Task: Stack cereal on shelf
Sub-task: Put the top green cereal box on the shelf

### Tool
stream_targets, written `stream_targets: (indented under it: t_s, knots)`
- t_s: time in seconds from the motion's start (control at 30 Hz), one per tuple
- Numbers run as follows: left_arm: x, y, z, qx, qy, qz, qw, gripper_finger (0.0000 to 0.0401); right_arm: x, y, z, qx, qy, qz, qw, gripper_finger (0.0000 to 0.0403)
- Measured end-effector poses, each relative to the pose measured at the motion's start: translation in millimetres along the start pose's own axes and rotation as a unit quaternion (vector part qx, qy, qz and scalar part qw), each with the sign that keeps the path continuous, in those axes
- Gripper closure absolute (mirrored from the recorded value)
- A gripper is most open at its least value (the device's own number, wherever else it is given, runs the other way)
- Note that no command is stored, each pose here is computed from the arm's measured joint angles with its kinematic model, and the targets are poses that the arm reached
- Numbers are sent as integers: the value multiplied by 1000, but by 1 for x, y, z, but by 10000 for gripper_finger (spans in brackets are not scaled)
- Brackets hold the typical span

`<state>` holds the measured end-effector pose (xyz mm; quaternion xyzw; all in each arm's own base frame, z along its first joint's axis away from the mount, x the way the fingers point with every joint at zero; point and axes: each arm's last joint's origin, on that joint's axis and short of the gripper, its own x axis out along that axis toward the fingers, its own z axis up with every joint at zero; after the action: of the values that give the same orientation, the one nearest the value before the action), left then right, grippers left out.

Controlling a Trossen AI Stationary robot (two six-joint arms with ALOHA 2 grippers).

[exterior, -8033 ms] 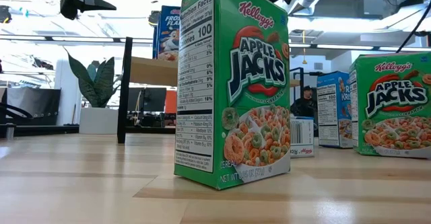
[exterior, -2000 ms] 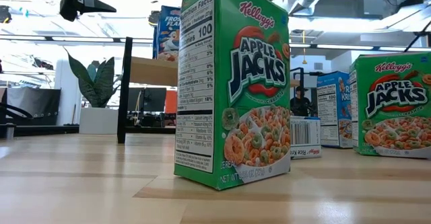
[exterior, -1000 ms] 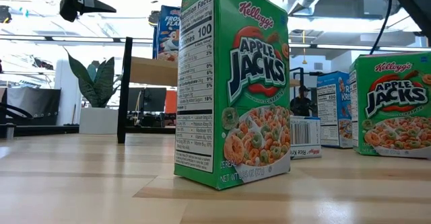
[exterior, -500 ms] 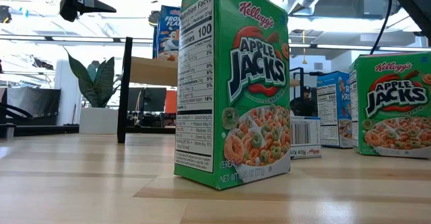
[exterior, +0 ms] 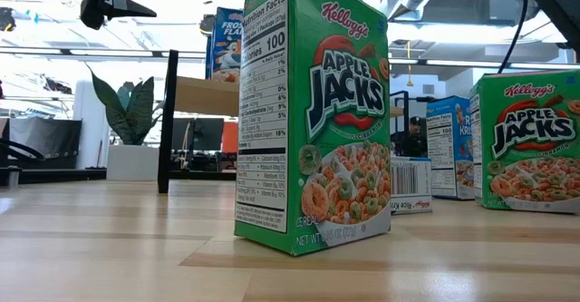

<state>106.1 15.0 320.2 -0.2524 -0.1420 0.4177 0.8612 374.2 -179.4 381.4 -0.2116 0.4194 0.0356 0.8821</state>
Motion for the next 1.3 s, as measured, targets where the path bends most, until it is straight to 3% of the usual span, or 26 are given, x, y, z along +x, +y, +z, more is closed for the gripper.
stream_targets:
  t_s: [0.23, 0.4, 0.57, 0.67, 0.77, 1.0, 1.3]
  knots:
    - [0, 0, 0, -2, 0, 0, 1000, 118, -15, -2, 6, -11, -26, -28, 999, 140]
    - [0, 0, 0, -2, 0, 0, 1000, 118, -34, 2, 6, -13, 13, -69, 997, 138]
    - [0, 0, 0, 1, 0, 0, 1000, 118, -75, 8, 6, -13, 12, -107, 994, 175]
    - [0, 0, 0, 4, 0, 0, 1000, 118, -87, 3, -11, 52, -32, -36, 997, 221]
    - [0, 0, 0, 7, 1, 1, 1000, 118, -96, -8, -39, 130, -62, 30, 989, 269]
    - [0, 1, -1, 12, 3, 4, 1000, 118, -62, -14, -74, 183, -37, 66, 980, 388]
    - [0, 2, -2, 18, 6, 8, 1000, 118, -1, -1, -87, 182, -51, 66, 980, 378]
